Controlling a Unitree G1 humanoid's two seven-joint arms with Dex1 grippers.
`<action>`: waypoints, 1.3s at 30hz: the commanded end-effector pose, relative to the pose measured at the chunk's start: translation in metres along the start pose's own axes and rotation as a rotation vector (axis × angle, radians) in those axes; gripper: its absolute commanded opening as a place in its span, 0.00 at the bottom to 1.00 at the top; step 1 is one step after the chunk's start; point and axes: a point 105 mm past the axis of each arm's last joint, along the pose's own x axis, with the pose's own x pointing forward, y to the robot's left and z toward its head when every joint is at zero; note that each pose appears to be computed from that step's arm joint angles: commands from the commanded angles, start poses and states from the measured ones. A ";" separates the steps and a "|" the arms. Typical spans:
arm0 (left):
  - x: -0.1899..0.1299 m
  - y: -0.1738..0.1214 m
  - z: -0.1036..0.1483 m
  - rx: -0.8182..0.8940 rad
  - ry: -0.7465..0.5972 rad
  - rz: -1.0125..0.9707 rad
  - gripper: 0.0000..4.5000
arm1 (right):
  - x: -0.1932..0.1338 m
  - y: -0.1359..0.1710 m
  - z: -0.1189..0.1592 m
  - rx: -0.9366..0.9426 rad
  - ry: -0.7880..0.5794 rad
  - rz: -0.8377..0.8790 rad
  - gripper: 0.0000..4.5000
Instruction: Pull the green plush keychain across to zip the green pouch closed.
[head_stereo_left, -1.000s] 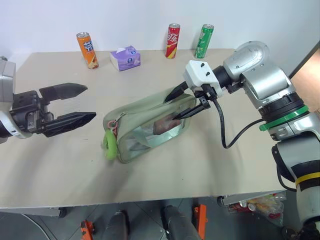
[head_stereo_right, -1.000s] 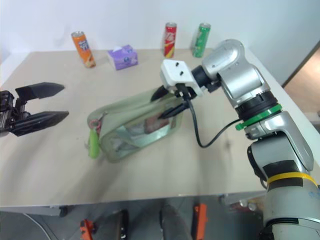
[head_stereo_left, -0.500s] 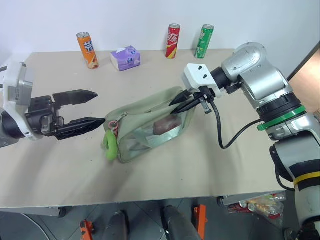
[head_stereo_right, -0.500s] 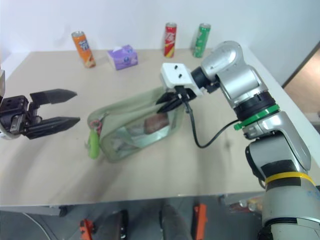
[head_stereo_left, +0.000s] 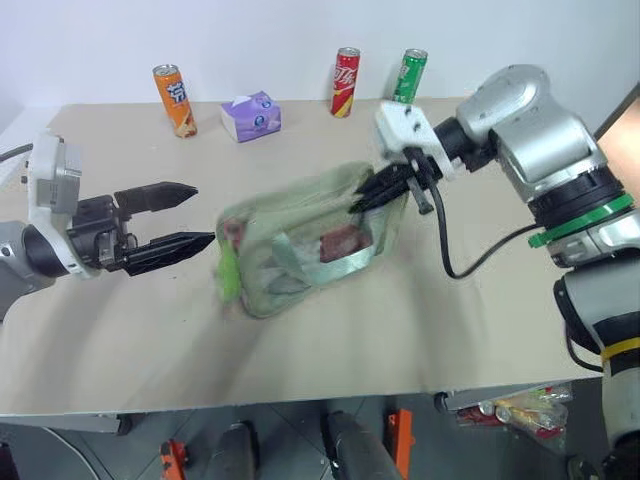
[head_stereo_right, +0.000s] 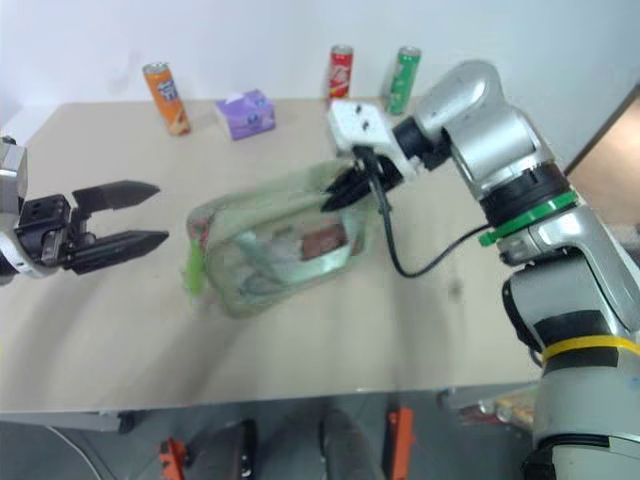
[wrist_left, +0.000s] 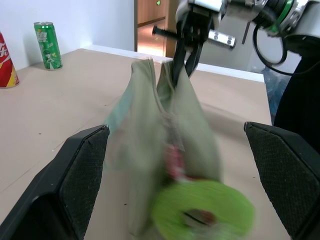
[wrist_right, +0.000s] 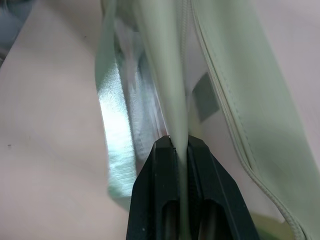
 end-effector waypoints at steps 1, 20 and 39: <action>0.002 -0.003 0.002 0.008 -0.038 0.003 1.00 | -0.014 0.007 0.016 0.029 -0.018 -0.057 0.01; 0.018 0.004 0.006 -0.011 -0.056 -0.056 1.00 | -0.015 0.015 0.031 0.199 -0.047 -0.228 0.01; 0.016 0.002 0.012 0.003 -0.068 -0.029 1.00 | 0.008 0.033 0.027 0.163 -0.060 -0.145 0.01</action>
